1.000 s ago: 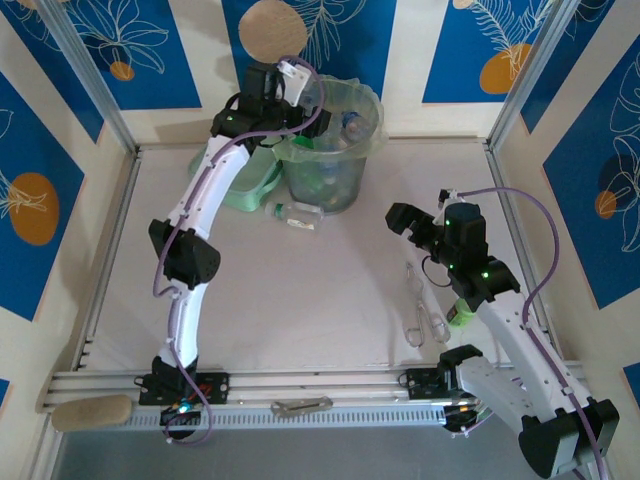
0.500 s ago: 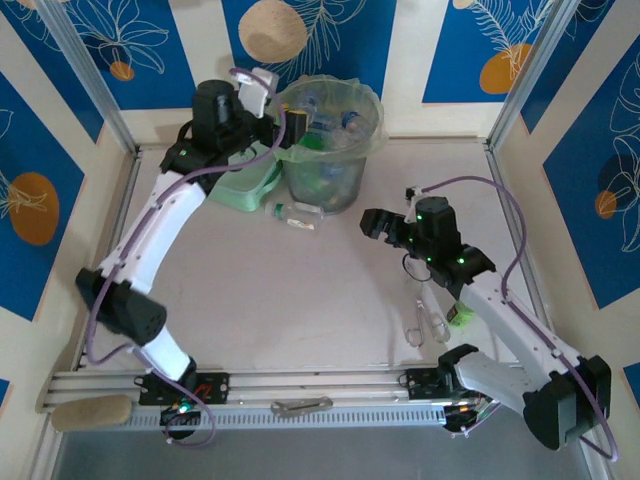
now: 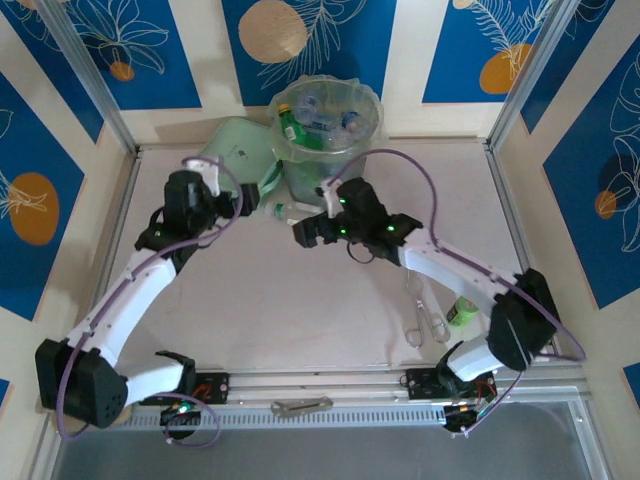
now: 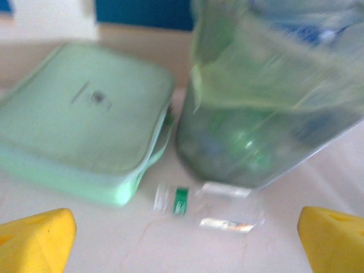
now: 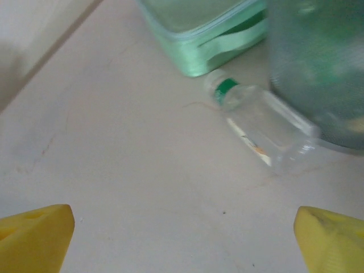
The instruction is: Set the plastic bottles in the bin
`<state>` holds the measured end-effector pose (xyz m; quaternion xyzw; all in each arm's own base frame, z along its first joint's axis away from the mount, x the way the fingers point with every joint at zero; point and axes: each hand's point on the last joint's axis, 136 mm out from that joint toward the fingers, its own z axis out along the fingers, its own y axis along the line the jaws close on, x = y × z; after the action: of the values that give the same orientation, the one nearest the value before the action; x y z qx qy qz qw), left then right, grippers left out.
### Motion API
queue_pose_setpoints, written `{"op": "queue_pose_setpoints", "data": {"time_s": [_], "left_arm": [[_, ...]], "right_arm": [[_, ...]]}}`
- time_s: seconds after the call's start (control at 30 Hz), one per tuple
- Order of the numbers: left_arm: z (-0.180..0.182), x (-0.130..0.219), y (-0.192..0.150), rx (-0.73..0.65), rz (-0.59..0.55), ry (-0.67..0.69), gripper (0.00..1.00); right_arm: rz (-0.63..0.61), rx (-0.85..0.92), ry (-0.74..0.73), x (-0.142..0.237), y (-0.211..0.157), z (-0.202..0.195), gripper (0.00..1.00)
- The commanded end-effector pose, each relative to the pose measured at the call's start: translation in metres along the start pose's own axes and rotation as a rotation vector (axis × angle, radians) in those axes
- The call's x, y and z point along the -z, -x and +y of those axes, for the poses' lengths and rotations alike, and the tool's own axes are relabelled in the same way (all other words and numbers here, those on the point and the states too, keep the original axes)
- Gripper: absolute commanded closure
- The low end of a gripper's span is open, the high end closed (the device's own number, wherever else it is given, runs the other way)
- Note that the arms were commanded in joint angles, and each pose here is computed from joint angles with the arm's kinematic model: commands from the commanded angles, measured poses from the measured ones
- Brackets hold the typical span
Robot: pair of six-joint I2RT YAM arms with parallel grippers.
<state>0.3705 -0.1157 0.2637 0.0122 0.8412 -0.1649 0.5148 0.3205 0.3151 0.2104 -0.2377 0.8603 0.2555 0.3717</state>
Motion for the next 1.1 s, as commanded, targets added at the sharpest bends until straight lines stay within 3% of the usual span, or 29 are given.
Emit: {"op": "queue_pose_setpoints", "data": {"time_s": [0.0,0.13,0.3,0.8,1.07], "left_arm": [[0.032,0.015,-0.028,0.15,-0.007,0.083,0.01],[0.054,0.029,-0.069,0.243,0.019,0.122,0.01],[0.066,0.038,-0.091,0.299,0.013,0.146,0.01],[0.072,0.029,-0.092,0.375,-0.012,0.127,0.01],[0.076,0.035,-0.096,0.377,-0.014,0.141,0.01]], "right_arm": [[0.107,0.145,0.046,-0.02,-0.01,0.019,0.0],[0.202,0.241,0.043,-0.05,-0.018,0.022,0.0],[0.293,0.394,-0.008,-0.085,-0.026,0.018,0.0],[0.435,0.726,-0.292,-0.163,-0.02,-0.054,0.01],[0.459,0.786,-0.326,-0.179,-0.025,-0.073,0.01]]}}
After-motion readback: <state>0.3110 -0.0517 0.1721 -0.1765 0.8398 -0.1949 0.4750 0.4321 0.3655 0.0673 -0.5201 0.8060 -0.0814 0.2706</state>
